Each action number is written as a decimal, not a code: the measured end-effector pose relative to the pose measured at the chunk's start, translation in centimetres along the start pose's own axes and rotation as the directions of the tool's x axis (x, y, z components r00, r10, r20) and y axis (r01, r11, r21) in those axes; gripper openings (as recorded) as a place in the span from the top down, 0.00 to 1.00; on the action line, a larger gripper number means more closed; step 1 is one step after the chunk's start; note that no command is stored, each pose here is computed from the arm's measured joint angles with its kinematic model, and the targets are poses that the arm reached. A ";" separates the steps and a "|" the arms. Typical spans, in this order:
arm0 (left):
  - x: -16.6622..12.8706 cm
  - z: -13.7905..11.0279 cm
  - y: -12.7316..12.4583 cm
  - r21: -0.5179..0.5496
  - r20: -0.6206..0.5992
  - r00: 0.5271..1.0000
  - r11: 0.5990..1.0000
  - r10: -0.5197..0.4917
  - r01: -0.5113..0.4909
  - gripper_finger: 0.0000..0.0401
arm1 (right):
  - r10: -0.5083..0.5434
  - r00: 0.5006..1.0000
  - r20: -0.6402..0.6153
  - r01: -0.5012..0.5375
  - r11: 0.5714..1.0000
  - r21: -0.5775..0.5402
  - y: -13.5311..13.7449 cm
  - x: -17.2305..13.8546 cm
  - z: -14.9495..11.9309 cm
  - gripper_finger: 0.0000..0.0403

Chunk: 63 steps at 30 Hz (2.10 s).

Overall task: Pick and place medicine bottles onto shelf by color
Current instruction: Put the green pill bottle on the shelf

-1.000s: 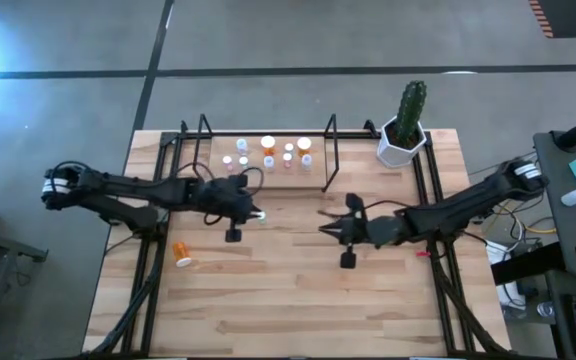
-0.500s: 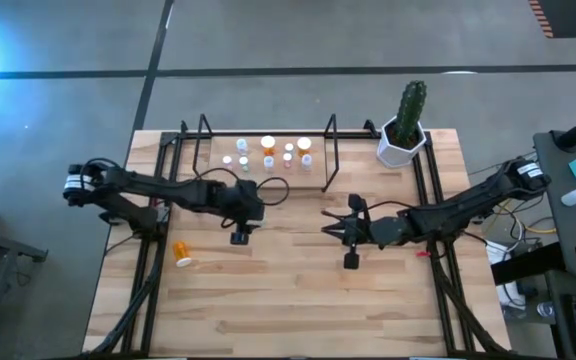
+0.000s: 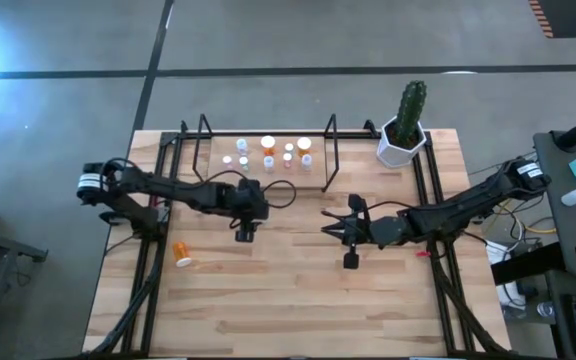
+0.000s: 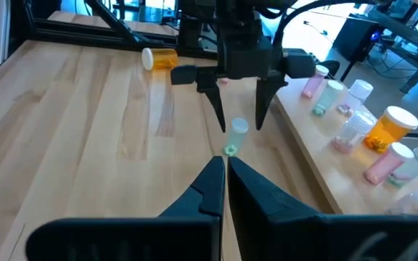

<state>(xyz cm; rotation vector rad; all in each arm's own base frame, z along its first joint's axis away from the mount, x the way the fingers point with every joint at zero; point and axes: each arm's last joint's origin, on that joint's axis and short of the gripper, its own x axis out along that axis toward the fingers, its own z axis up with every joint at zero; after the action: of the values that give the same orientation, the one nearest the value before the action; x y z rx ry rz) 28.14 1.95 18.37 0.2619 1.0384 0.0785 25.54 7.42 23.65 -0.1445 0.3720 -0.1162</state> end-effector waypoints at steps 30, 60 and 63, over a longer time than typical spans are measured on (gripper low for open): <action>-9.8 3.0 5.4 -0.161 -0.037 0.947 0.934 0.318 -0.320 0.76 | 0.000 1.000 0.000 0.000 1.000 -0.001 0.0 0.0 0.0 0.98; -5.8 -4.3 20.7 -0.620 -0.421 0.830 0.551 0.366 -0.558 0.76 | 0.001 1.000 -0.003 -0.001 1.000 -0.003 0.0 0.0 0.0 0.98; -5.1 -4.5 20.8 -0.614 -0.437 0.829 0.558 0.350 -0.559 0.76 | 0.001 1.000 -0.003 -0.002 1.000 -0.005 0.0 0.0 0.0 0.98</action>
<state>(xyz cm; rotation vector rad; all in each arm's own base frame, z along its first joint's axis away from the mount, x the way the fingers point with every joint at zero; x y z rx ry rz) 22.93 21.88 25.68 -0.2292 1.1022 1.0301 25.56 7.43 23.62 -0.1494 0.3759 -0.1140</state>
